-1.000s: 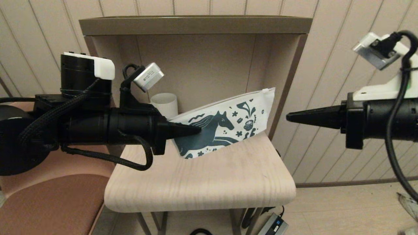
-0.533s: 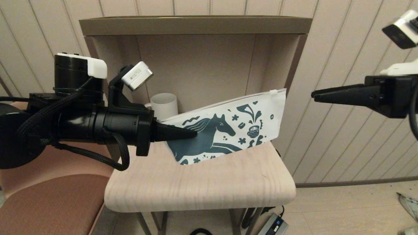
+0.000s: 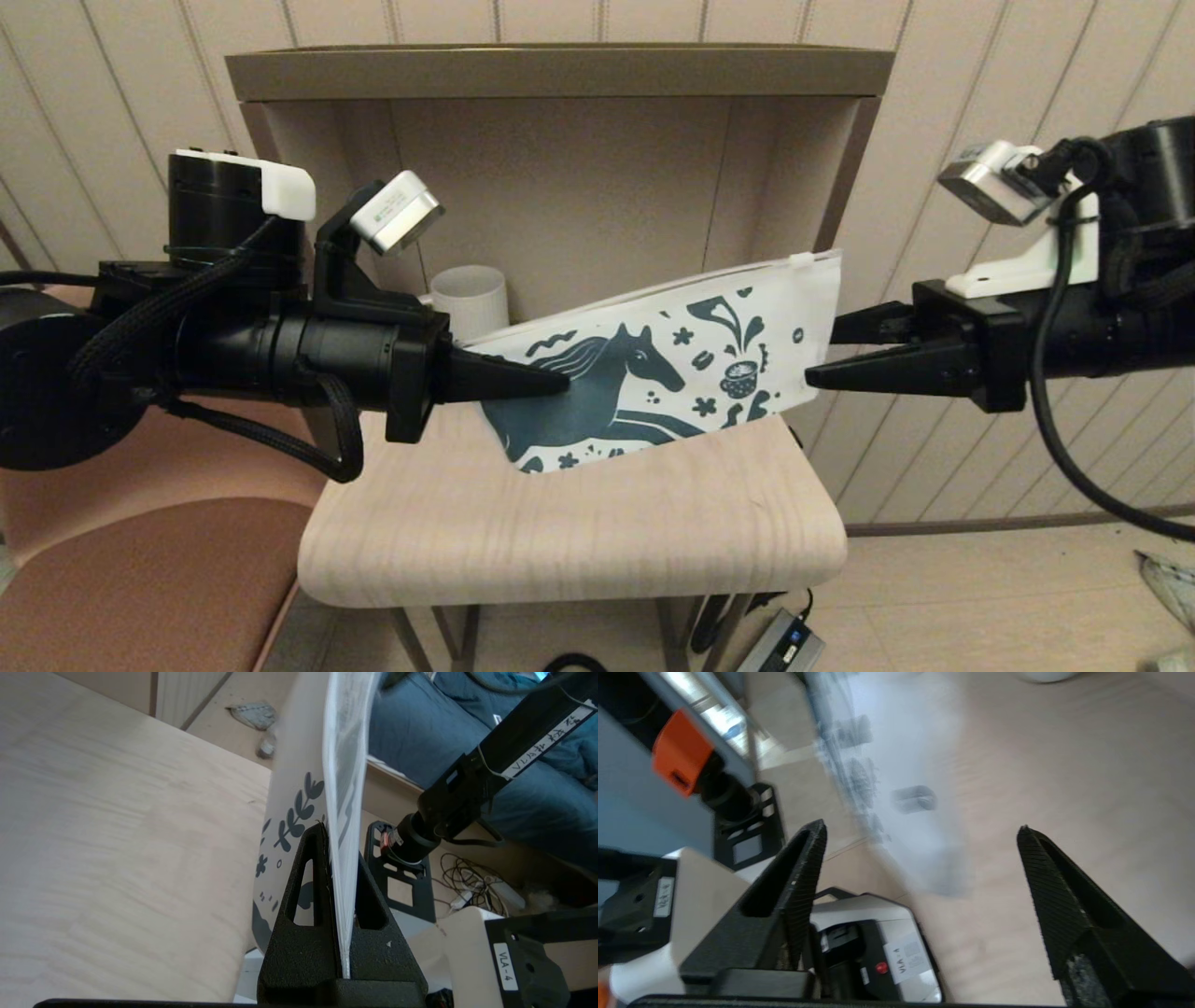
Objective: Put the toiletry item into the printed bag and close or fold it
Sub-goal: Hand it to the other hand
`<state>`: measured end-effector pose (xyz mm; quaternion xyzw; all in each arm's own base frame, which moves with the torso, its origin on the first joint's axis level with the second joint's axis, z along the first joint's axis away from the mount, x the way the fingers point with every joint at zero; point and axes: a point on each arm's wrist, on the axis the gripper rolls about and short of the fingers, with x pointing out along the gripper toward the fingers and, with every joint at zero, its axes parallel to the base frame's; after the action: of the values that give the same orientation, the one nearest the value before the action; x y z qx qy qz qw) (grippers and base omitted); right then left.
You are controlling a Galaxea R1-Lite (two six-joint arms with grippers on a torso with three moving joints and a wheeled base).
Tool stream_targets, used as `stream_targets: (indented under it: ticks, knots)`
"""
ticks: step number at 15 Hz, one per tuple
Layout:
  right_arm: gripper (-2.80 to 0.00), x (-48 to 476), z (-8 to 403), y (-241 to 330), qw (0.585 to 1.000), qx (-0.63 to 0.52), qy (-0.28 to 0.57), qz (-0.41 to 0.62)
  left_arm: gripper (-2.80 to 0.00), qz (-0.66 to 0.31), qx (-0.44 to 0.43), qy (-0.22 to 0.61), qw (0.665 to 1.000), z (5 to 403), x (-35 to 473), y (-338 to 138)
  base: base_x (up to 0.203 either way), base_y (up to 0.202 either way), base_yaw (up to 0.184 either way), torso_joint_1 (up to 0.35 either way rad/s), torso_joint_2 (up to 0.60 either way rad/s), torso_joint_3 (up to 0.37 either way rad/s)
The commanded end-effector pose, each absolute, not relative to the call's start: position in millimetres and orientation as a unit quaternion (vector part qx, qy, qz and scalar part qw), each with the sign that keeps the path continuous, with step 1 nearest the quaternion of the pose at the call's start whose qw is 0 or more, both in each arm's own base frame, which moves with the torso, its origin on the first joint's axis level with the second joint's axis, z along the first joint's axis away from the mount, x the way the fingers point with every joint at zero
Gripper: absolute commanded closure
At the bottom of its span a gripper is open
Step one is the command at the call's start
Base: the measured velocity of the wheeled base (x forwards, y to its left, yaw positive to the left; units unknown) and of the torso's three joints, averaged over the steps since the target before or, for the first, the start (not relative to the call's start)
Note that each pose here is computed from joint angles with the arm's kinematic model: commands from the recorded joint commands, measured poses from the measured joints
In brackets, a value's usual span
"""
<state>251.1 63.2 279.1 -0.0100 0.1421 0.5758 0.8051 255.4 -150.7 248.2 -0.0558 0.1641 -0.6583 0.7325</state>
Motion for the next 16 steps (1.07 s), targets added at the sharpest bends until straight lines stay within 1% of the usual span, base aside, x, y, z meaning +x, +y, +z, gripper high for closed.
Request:
stream_targets:
  ticks: [1,3,5,8,10,12,16]
  knots:
    - [-2.8,254.1,271.2,79.4,0.784,-0.011,0.151,0.602,0.0,-0.66,-0.058,0.171,0.729,243.5,259.3,-152.8,0.0,0.0,0.0,0.0,0.0,0.0]
    - [-2.8,258.8,266.0,84.3,0.778,-0.033,0.141,0.612,0.0,-0.668,-0.061,0.176,0.72,240.3,259.1,-153.4,0.0,0.0,0.0,0.0,0.0,0.0]
    - [-2.8,259.4,267.3,85.3,0.776,-0.05,0.127,0.616,0.0,-0.67,-0.061,0.177,0.719,239.0,259.6,-153.4,0.0,0.0,0.0,0.0,0.0,0.0]
    - [-2.8,259.4,276.7,85.6,0.776,-0.063,0.117,0.616,0.0,-0.673,-0.054,0.175,0.717,235.0,261.6,-154.4,0.0,0.0,0.0,0.0,0.0,0.0]
    - [-2.8,257.0,290.9,84.4,0.777,-0.071,0.111,0.615,0.0,-0.674,-0.048,0.172,0.717,232.4,261.5,-154.4,0.0,0.0,0.0,0.0,0.0,0.0]
    - [-2.8,253.5,297.0,84.6,0.776,-0.072,0.112,0.617,0.0,-0.675,-0.045,0.17,0.717,232.3,261.0,-154.2,0.0,0.0,0.0,0.0,0.0,0.0]
    - [-2.8,254.1,289.7,88.2,0.771,-0.066,0.128,0.62,0.0,-0.675,-0.043,0.165,0.718,235.5,258.8,-153.0,0.0,0.0,0.0,0.0,0.0,0.0]
